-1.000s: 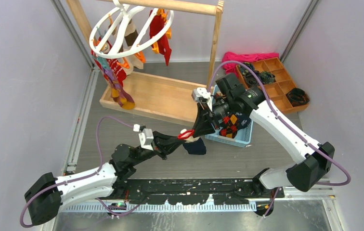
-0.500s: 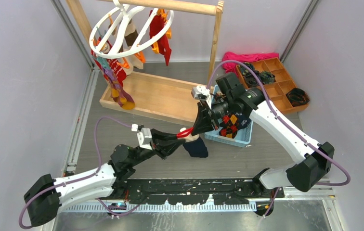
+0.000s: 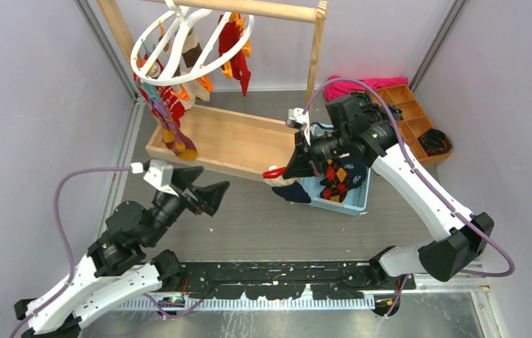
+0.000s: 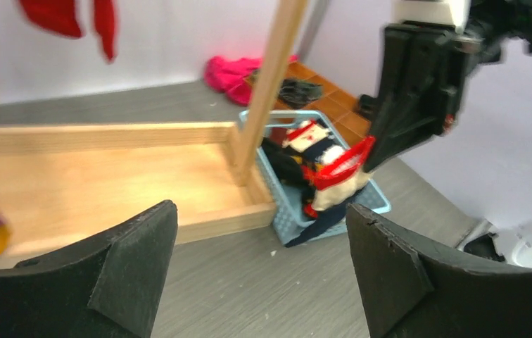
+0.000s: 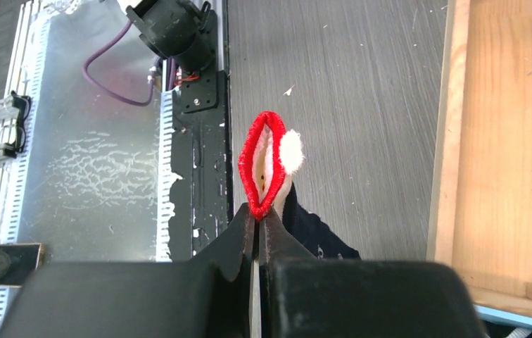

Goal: Clip the socks to the hanger
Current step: Open the clamp at the hanger.

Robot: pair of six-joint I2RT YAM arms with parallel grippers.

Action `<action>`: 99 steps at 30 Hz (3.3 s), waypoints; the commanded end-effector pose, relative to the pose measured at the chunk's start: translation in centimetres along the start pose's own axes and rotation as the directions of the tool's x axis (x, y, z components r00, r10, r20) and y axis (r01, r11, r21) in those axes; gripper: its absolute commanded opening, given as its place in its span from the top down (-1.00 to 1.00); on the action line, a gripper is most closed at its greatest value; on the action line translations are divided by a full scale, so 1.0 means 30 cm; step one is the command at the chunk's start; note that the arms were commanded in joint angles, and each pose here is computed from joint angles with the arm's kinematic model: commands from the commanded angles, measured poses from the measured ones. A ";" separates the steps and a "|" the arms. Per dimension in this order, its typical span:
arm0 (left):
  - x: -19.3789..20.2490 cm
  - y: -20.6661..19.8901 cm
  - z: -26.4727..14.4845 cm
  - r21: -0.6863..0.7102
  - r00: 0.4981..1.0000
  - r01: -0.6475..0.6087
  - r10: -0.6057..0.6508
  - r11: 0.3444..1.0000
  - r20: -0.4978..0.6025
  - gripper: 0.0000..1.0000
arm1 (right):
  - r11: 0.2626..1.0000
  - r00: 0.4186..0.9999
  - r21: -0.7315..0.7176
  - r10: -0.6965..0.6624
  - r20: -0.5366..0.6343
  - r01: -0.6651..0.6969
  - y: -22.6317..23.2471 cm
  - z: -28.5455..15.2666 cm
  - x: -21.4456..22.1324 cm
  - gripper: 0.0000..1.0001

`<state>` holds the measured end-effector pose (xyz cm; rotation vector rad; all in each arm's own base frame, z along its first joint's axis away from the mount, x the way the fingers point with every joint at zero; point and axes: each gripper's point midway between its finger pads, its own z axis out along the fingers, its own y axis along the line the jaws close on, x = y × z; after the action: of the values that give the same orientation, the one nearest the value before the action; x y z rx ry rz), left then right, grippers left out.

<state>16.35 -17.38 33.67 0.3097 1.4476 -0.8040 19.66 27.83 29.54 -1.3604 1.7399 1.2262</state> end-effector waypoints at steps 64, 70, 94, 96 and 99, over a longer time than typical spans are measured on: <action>-0.497 0.504 0.286 -0.914 0.986 -0.113 0.156 0.391 -0.055 -0.24 | 0.996 0.997 0.092 -0.009 0.079 0.002 -0.026 0.023 -0.077 0.99; -0.489 0.526 0.296 -0.914 0.987 -0.100 0.154 0.393 -0.042 -0.22 | 0.996 0.997 0.086 -0.007 0.078 0.000 -0.023 0.025 -0.076 0.99; -0.526 0.549 0.301 -0.908 0.988 -0.069 0.156 0.413 -0.005 0.02 | 0.997 0.997 0.082 0.001 0.073 -0.007 -0.025 0.028 -0.074 0.98; -0.528 0.546 0.298 -0.906 0.988 -0.064 0.157 0.419 0.003 0.02 | 0.997 0.997 0.082 0.003 0.072 -0.009 -0.025 0.028 -0.073 0.99; -0.534 0.543 0.296 -0.902 0.987 -0.058 0.163 0.427 0.014 0.02 | 0.997 0.997 0.081 0.005 0.071 -0.011 -0.026 0.029 -0.071 0.98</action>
<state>35.34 -7.52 43.41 -0.4194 1.6218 0.2327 21.51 29.29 28.75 -1.2409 1.8035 1.1718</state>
